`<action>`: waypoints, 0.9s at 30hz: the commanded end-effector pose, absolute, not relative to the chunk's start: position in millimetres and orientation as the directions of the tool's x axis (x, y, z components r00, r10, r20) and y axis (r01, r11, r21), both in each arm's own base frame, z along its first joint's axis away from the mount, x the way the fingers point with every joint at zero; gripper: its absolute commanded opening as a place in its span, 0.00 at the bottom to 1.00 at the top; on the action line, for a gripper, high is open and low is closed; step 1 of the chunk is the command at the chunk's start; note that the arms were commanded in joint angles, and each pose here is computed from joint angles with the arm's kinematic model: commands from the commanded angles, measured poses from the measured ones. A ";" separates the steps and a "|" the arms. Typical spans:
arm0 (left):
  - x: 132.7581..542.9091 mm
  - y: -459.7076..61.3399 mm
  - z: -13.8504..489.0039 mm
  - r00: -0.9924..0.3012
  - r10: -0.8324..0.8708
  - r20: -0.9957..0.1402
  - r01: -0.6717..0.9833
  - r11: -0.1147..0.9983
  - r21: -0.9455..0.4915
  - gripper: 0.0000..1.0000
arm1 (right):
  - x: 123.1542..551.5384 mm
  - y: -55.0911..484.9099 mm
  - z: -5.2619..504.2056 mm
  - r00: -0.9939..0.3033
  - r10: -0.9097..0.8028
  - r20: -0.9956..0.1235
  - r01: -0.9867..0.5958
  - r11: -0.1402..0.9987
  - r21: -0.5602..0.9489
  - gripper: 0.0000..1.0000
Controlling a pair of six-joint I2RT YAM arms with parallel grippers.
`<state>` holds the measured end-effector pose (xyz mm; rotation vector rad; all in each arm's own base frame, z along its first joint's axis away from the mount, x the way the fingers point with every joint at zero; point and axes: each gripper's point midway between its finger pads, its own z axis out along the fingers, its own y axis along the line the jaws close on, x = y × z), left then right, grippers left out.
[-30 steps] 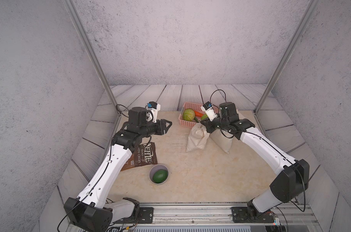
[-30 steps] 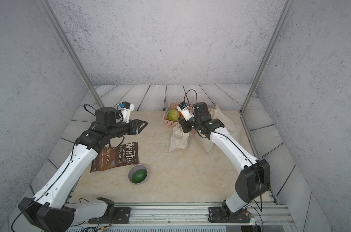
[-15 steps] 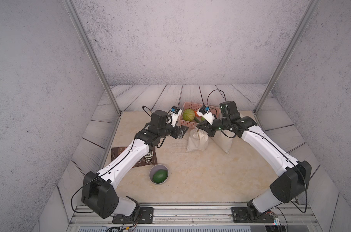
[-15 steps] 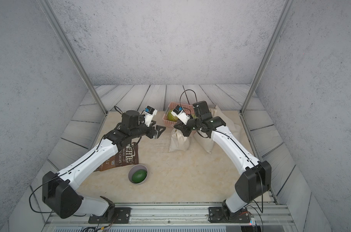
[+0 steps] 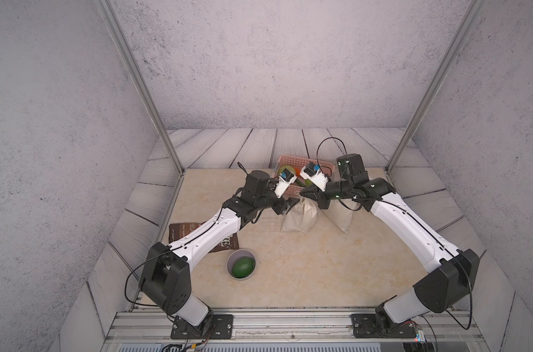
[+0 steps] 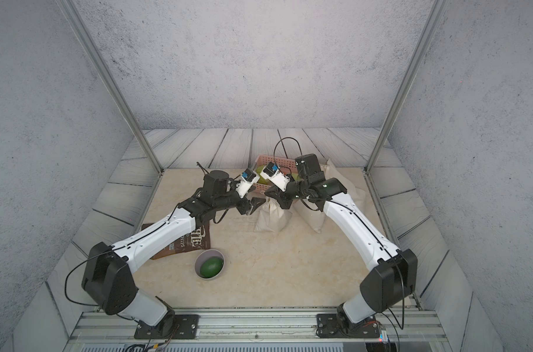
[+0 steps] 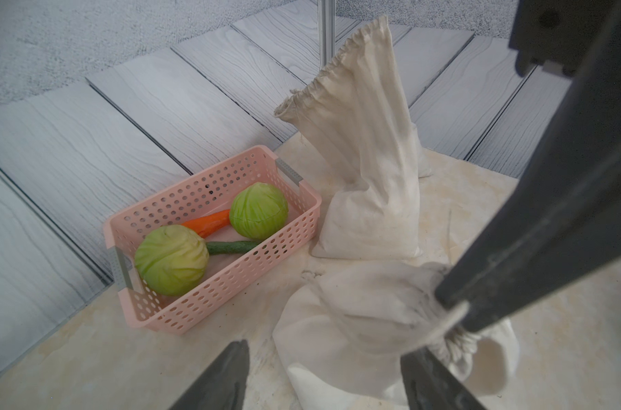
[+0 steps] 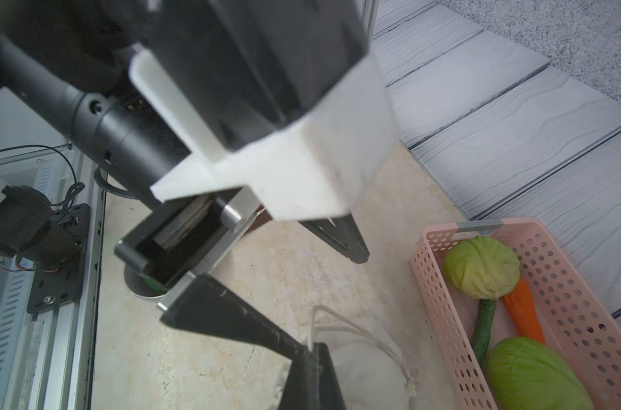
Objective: Close the soil bag
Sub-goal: Frap the soil bag at the center of the board.
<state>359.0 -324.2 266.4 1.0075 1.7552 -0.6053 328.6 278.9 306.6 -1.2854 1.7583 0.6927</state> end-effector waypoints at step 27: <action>361.6 -345.9 294.3 0.013 0.332 -0.943 0.843 0.503 0.189 0.22 | 312.7 275.8 319.8 -0.082 -0.469 -0.880 -0.949 0.306 -0.074 0.00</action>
